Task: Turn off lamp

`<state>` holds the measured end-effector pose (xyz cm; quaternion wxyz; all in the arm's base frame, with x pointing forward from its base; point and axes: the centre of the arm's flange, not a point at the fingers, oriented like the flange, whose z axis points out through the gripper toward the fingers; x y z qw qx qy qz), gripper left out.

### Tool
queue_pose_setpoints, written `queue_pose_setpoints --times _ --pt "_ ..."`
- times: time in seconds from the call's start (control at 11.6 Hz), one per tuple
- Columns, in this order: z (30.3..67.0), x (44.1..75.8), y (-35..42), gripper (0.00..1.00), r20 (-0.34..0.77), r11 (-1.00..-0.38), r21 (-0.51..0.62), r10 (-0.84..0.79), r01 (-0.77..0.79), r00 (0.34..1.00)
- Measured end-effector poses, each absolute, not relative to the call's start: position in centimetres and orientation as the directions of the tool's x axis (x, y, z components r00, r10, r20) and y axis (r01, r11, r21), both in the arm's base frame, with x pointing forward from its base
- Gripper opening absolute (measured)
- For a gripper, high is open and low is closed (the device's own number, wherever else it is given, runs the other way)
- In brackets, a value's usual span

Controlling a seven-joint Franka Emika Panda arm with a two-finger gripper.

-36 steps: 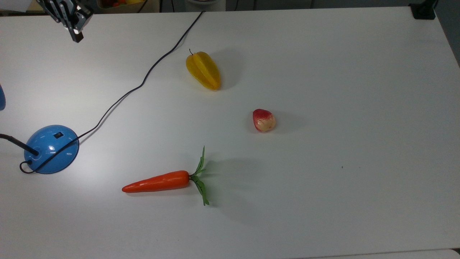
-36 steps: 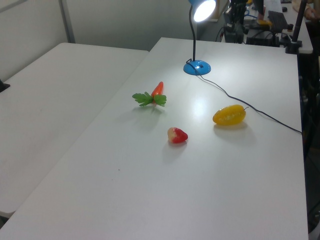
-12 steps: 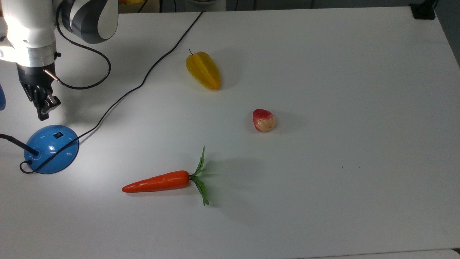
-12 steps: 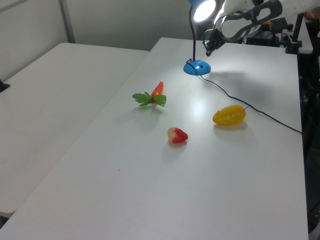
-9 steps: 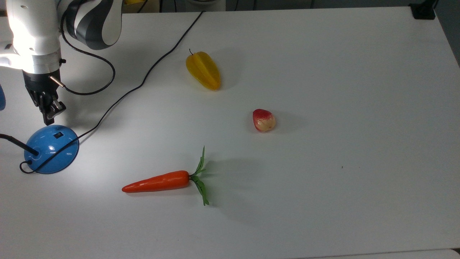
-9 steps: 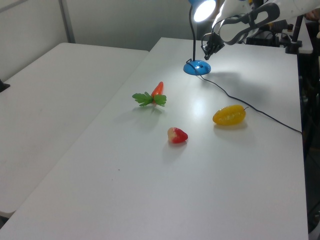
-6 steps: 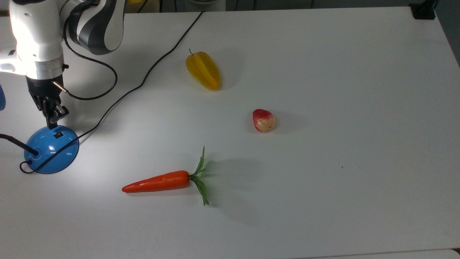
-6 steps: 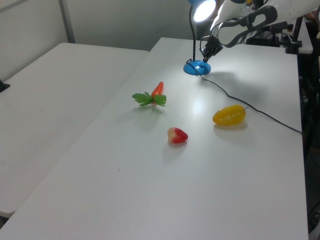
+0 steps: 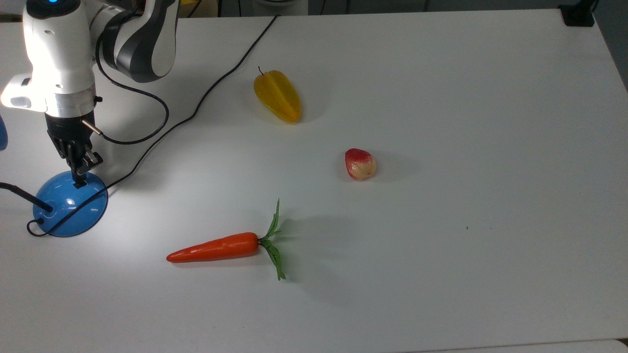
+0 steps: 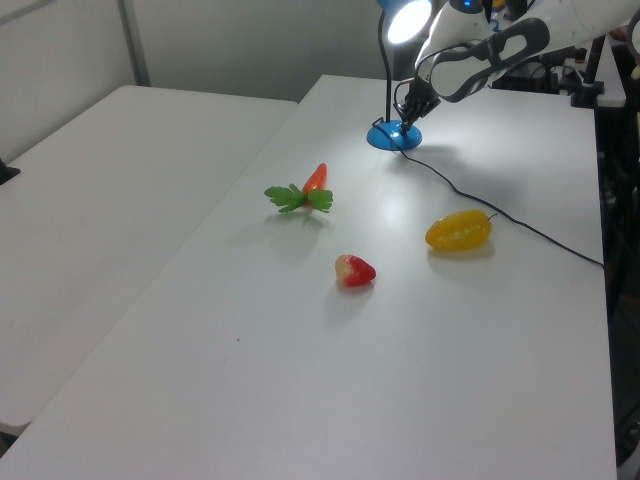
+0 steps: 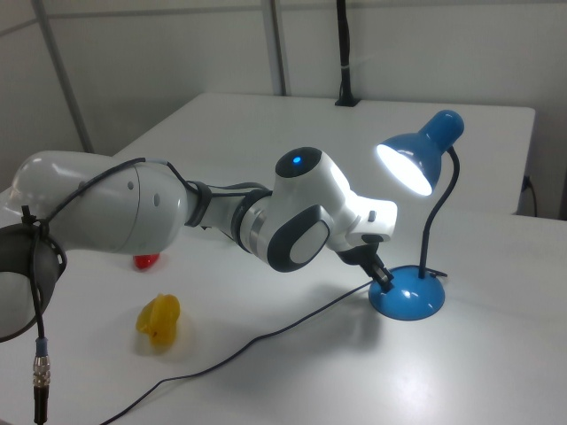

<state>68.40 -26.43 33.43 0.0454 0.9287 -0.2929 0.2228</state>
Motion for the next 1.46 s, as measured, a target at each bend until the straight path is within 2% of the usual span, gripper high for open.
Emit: queue_pose_setpoints --times 1.46 --pt "32.53 68.74 -25.92 0.01 0.439 -0.825 -0.016 -0.513 -0.565 0.737"
